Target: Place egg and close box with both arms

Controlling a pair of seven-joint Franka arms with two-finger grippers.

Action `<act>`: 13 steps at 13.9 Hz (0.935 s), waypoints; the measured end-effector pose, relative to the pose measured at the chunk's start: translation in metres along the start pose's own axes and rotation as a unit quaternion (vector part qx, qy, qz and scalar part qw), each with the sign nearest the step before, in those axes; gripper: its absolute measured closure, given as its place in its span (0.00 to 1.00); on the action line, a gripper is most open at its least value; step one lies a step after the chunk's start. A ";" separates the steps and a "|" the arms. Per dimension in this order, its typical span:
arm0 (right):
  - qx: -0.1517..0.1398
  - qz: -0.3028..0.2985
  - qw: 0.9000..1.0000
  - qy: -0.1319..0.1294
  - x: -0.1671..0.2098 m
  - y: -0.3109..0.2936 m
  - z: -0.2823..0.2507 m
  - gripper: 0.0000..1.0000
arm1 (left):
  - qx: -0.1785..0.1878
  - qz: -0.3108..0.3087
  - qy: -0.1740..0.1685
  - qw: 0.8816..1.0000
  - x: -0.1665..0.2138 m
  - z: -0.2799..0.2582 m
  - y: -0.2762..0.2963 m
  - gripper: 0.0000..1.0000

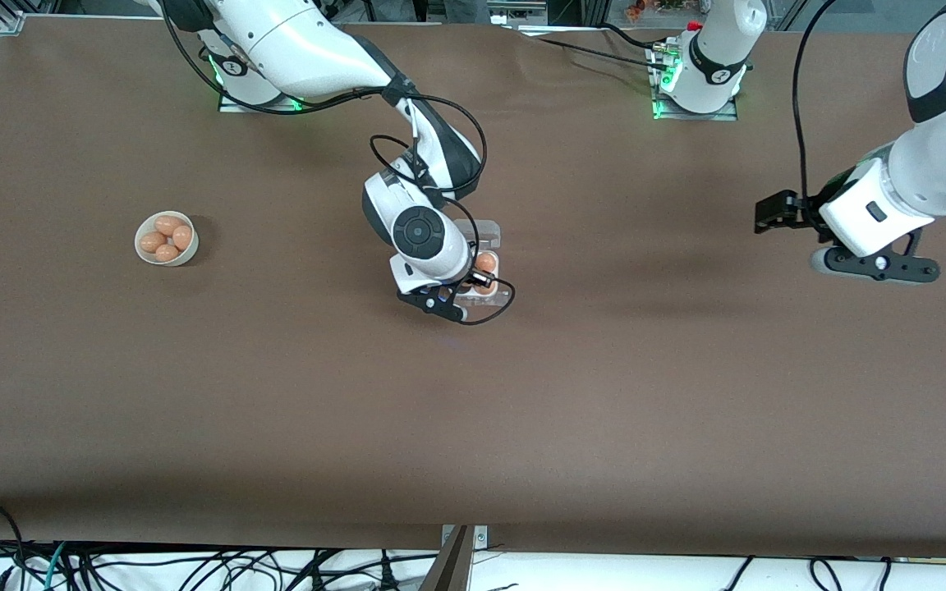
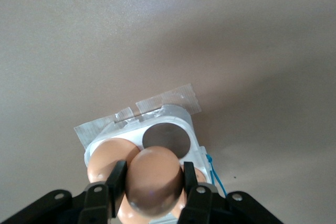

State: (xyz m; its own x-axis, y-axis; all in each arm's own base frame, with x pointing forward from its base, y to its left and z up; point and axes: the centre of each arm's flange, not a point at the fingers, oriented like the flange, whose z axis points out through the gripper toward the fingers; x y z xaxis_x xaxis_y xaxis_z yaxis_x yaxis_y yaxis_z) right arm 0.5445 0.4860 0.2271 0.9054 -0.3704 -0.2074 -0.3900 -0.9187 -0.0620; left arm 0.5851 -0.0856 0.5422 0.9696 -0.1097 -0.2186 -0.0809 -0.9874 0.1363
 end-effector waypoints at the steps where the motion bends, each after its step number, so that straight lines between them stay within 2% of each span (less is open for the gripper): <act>1: 0.001 0.001 1.000 0.001 0.001 0.000 0.000 0.52 | -0.025 0.002 -0.016 1.000 0.001 0.007 0.005 0.11; 3: 0.004 0.003 1.000 0.005 0.005 0.001 0.000 0.51 | -0.061 0.008 -0.053 0.997 0.007 0.028 0.017 0.33; 5: 0.009 0.007 1.000 0.008 0.011 0.002 -0.003 0.35 | -0.076 0.019 -0.080 0.994 0.015 0.051 0.034 0.58; 7: 0.018 0.007 1.000 0.012 0.014 -0.001 -0.012 0.15 | -0.091 0.028 -0.097 0.991 0.019 0.066 0.058 0.74; 8: 0.022 0.007 1.000 0.015 0.016 -0.003 -0.017 0.04 | -0.106 0.025 -0.106 0.988 0.020 0.072 0.069 0.74; 9: 0.025 0.008 0.999 0.019 0.020 -0.004 -0.022 0.00 | -0.120 0.018 -0.116 0.986 0.021 0.078 0.081 0.81; 10: 0.029 0.013 0.999 0.023 0.027 -0.002 -0.028 0.00 | -0.129 0.013 -0.126 0.983 0.022 0.086 0.092 0.91; 13: 0.047 0.025 0.998 0.037 0.060 0.015 -0.067 0.00 | -0.130 0.011 -0.157 0.979 0.026 0.114 0.137 0.94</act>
State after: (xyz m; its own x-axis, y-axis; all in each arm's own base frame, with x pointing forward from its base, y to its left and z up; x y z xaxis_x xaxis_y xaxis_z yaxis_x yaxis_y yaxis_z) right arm 0.6046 0.4409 0.2794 0.8931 -0.4274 -0.1406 -0.4456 -0.8833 -0.1454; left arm 0.5726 -0.2364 0.4454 0.8464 -0.1999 -0.4936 0.0006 -0.9265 0.3763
